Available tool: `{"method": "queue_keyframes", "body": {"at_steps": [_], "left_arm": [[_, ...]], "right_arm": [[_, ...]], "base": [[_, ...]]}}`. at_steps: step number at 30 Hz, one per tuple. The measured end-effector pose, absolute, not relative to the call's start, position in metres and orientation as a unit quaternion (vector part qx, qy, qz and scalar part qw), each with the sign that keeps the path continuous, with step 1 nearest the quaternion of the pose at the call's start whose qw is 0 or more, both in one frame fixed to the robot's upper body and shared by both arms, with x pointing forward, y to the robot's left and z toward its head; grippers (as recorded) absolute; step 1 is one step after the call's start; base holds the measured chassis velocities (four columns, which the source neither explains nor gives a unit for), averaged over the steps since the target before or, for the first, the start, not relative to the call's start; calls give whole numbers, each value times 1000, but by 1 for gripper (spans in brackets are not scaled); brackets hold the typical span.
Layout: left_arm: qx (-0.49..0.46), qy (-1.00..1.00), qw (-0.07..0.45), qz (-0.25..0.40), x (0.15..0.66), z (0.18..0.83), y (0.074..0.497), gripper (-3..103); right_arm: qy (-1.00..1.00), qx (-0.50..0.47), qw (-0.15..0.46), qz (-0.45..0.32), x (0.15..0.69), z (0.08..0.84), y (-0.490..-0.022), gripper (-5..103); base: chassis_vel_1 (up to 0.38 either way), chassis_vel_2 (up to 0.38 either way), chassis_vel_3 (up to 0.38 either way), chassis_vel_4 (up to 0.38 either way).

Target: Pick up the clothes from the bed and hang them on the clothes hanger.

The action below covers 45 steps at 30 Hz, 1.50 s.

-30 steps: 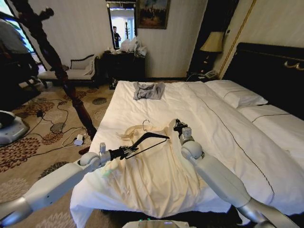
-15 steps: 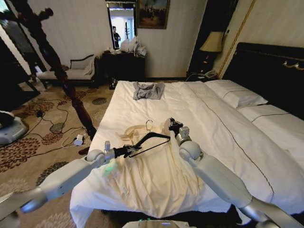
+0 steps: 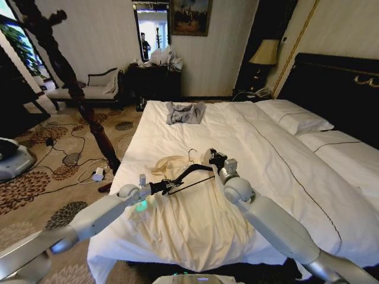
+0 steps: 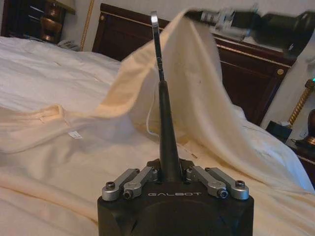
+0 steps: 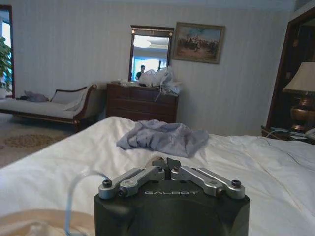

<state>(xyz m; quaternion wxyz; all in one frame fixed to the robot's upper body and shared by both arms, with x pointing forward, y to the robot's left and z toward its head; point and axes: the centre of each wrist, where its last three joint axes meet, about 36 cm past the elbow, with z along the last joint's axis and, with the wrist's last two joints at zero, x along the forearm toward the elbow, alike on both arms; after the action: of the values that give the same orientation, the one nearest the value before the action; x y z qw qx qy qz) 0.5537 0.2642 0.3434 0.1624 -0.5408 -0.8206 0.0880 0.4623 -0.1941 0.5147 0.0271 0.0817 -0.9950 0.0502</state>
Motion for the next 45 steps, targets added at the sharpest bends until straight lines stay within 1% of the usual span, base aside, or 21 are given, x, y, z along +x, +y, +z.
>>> {"method": "queue_keyframes", "body": {"at_steps": [7, 15, 17, 27, 30, 37, 45], "left_arm": [[-540, -821, 163, 88, 565, 337, 253, 19], [-542, -821, 154, 92, 575, 339, 239, 19], [-541, -822, 151, 93, 581, 340, 233, 19], [-537, -825, 151, 89, 594, 339, 224, 19], [-546, -819, 153, 91, 595, 339, 210, 19], [-556, -811, 161, 86, 588, 332, 203, 19], [-542, -823, 142, 93, 600, 345, 212, 19]], "right_arm": [[-995, 95, 34, 26, 445, 526, -192, 1], [-993, 104, 57, 19, 425, 516, -195, 1], [-991, 112, 67, 13, 413, 513, -193, 1], [-990, 128, 65, -6, 400, 528, -193, 1], [-987, 143, 67, -22, 390, 531, -188, 1], [-988, 136, 74, -18, 391, 525, -191, 1], [-986, 135, 92, 14, 380, 496, -193, 1]], "base": [[0, 0, 0, 0], [0, 0, 0, 0], [0, 0, 0, 0], [0, 0, 0, 0], [0, 0, 0, 0], [0, 0, 0, 0], [0, 0, 0, 0]]}}
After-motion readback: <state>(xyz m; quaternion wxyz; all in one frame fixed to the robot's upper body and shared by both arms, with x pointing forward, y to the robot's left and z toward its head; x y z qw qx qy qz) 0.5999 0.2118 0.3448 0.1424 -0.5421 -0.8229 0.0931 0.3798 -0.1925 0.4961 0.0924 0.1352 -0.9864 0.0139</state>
